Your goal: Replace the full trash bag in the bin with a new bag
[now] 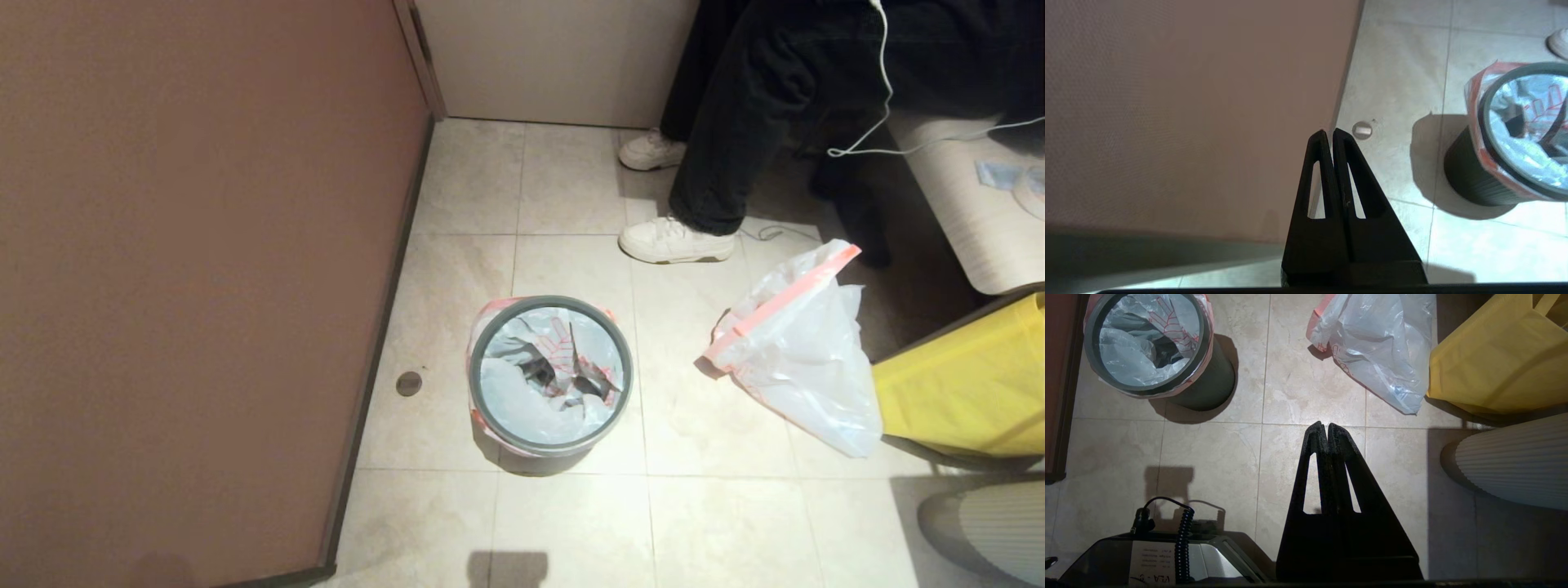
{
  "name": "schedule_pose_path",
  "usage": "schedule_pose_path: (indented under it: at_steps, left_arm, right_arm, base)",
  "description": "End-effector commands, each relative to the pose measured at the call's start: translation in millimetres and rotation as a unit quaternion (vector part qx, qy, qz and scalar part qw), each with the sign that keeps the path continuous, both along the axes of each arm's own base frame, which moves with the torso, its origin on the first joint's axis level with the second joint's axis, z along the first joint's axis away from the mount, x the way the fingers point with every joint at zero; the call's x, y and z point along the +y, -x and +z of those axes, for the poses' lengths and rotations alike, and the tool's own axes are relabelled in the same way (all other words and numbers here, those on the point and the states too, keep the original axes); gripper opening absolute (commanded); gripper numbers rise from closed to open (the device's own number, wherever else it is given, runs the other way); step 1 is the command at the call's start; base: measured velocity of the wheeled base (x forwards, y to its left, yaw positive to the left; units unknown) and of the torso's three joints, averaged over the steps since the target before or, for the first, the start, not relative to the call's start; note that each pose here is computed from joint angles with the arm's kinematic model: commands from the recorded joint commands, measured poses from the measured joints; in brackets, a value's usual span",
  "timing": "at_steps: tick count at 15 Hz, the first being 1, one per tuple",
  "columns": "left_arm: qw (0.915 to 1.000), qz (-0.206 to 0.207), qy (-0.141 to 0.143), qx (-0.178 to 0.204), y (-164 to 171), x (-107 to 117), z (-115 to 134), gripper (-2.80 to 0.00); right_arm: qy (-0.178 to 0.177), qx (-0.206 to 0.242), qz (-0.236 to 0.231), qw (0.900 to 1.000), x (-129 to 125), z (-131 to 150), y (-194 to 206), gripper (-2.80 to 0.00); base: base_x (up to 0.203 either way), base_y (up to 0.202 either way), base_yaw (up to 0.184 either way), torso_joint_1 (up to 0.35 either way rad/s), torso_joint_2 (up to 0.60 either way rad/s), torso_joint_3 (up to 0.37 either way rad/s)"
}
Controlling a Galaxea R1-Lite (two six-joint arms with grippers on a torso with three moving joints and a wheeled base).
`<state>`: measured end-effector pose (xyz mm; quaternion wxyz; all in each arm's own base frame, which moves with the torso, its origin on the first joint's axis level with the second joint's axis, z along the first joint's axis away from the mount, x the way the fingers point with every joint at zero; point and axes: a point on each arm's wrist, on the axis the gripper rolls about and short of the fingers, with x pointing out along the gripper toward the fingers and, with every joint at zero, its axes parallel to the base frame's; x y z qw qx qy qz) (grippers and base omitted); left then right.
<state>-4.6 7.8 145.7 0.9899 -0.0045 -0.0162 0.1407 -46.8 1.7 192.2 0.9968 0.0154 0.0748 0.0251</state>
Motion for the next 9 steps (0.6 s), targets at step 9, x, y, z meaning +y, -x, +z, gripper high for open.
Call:
schedule_pose_path:
  at_steps: [9]
  left_arm:
    - [0.9923,-0.123,0.011,0.003,20.5,-7.2,-63.0,-2.8]
  right_arm:
    - [0.042,-0.009,-0.004,0.999,-0.3,-77.8,10.8,-2.8]
  base:
    - [0.0,0.0,0.0,0.0,0.0,0.0]
